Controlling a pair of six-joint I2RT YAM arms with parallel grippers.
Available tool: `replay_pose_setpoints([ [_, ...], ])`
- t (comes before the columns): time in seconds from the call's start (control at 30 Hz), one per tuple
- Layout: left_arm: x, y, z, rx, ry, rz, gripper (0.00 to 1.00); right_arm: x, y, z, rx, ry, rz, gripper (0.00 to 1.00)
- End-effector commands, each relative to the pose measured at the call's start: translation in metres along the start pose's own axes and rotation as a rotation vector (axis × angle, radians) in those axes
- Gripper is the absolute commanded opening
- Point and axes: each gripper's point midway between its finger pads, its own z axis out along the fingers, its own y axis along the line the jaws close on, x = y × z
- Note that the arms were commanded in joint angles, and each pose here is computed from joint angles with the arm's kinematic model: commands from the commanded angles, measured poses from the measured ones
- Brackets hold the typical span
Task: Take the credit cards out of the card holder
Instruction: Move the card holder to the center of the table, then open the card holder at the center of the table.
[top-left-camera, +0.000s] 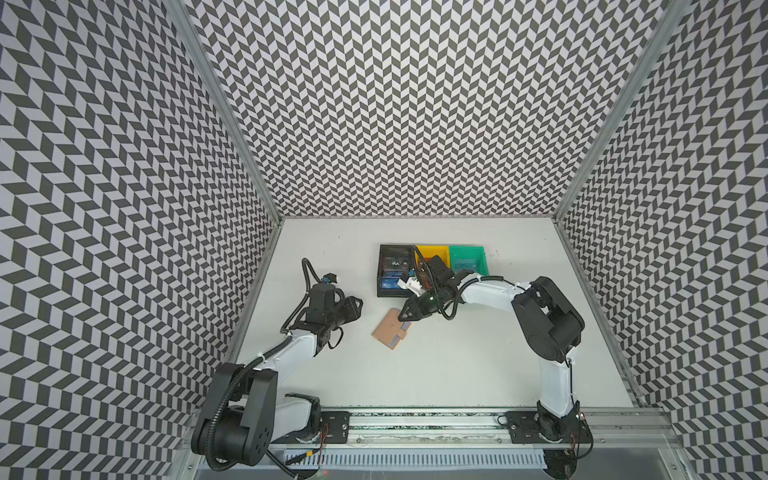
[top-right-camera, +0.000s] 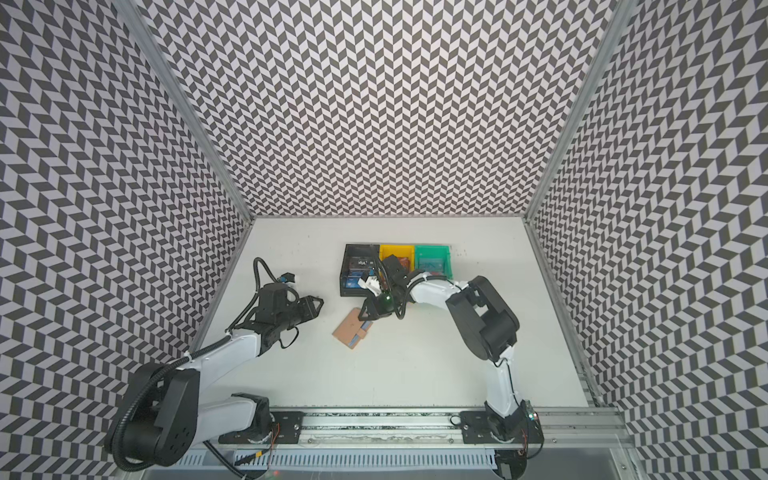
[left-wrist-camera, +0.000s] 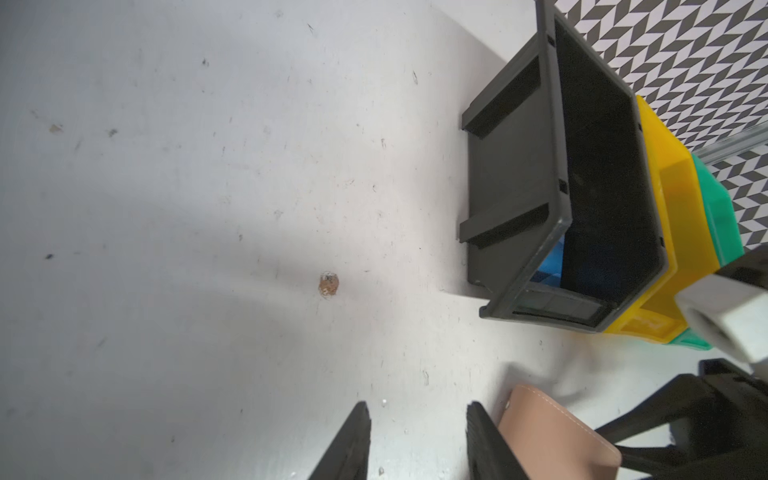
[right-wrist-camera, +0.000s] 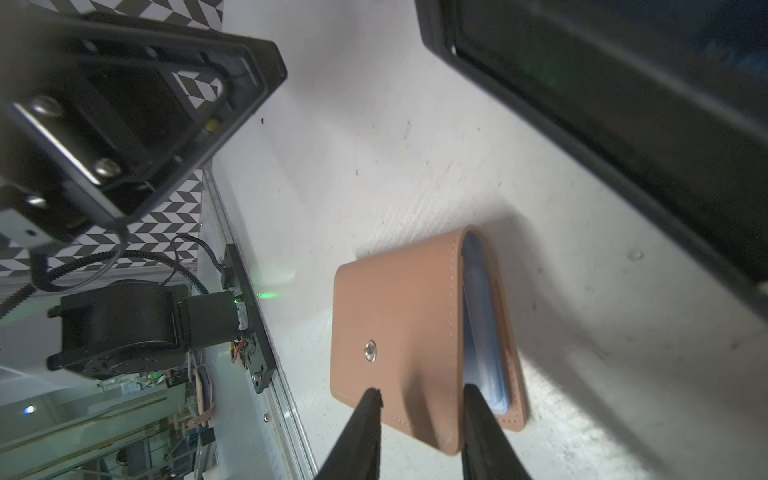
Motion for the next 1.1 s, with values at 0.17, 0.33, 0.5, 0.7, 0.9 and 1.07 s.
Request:
replay_pose_setpoints([
  [0.17,0.026,-0.006,0.001,0.053,0.058,-0.011,0.39,0.001,0.024,-0.013,-0.080,-0.054,-0.060,0.42],
  [0.33,0.025,-0.007,-0.003,0.045,0.056,-0.008,0.38,-0.002,0.031,-0.013,-0.125,-0.059,-0.072,0.42],
  [0.5,0.024,-0.012,-0.004,0.067,0.065,-0.013,0.38,-0.009,0.035,-0.011,-0.156,-0.061,-0.081,0.43],
  [0.7,0.029,-0.021,-0.004,0.113,0.108,-0.036,0.39,-0.021,0.045,-0.008,-0.194,-0.069,-0.096,0.43],
  [0.9,0.027,-0.028,-0.010,0.127,0.136,-0.052,0.40,-0.029,0.059,-0.006,-0.248,-0.073,-0.120,0.42],
  [1.07,0.018,-0.035,-0.020,0.129,0.128,-0.058,0.42,-0.035,0.066,0.005,-0.265,-0.062,-0.128,0.42],
])
